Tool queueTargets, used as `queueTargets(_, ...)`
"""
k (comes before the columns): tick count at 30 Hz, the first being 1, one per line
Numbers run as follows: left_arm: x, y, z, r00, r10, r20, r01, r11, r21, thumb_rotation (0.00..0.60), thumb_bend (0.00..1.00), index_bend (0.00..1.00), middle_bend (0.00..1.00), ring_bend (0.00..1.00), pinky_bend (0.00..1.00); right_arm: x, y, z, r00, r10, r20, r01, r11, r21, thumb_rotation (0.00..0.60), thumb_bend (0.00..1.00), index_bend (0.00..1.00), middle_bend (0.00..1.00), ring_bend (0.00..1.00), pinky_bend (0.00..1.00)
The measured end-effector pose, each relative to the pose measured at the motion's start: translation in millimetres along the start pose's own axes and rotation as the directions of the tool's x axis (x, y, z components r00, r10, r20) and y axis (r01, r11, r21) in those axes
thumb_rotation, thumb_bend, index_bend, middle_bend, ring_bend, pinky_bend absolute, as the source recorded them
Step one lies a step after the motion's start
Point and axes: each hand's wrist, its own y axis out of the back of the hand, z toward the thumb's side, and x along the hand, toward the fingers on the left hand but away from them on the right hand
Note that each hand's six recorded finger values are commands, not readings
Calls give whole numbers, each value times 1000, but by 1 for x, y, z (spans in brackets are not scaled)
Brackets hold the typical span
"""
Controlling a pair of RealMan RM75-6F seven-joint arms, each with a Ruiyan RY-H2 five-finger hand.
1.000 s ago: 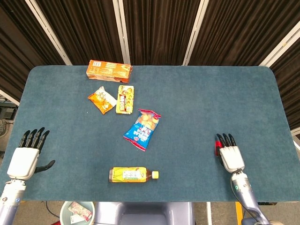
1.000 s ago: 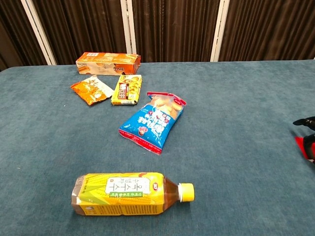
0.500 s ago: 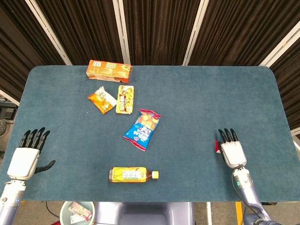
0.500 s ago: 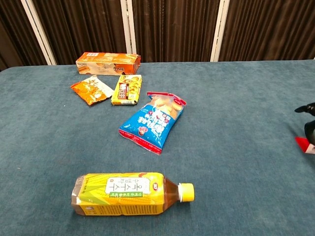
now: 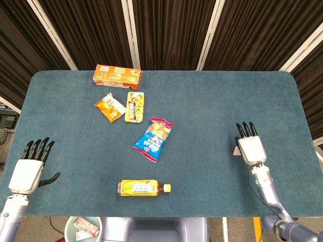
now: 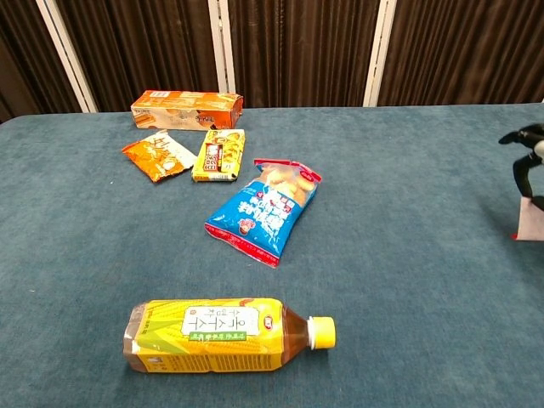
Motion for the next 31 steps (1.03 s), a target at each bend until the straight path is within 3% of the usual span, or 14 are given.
queueTargets(7,-1,1,-2,1000,8,-7,-8,1000,0,487,192,0,0,0,0,-29,30,1,997,-72,7,72,997,25,600,580,626,73,0,0)
queueTargets(16,-4,4,-2,1000,5,9,-5,1000,-18,488,192,0,0,0,0,-11,69,9,983,-183,16,183,982,-37,600,575,603,63,0,0)
queueTargets(19,-6,6,-1,1000,7,16,-7,1000,-24,487,192,0,0,0,0,14,80,10,975,-219,37,221,972,-83,600,574,592,58,0,0)
queueTargets(23,-10,8,0,999,14,31,-13,999,-32,489,193,0,0,0,0,70,86,2,966,-239,104,251,958,-135,600,570,584,54,0,0)
queueTargets(29,-17,11,1,998,24,49,-22,999,-39,487,192,0,0,0,0,152,73,-23,953,-174,248,223,957,-185,600,568,572,42,0,0)
queueTargets(31,-18,11,1,998,24,56,-22,999,-38,486,193,0,0,0,0,165,70,-28,955,-155,253,207,959,-194,600,565,567,38,0,0)
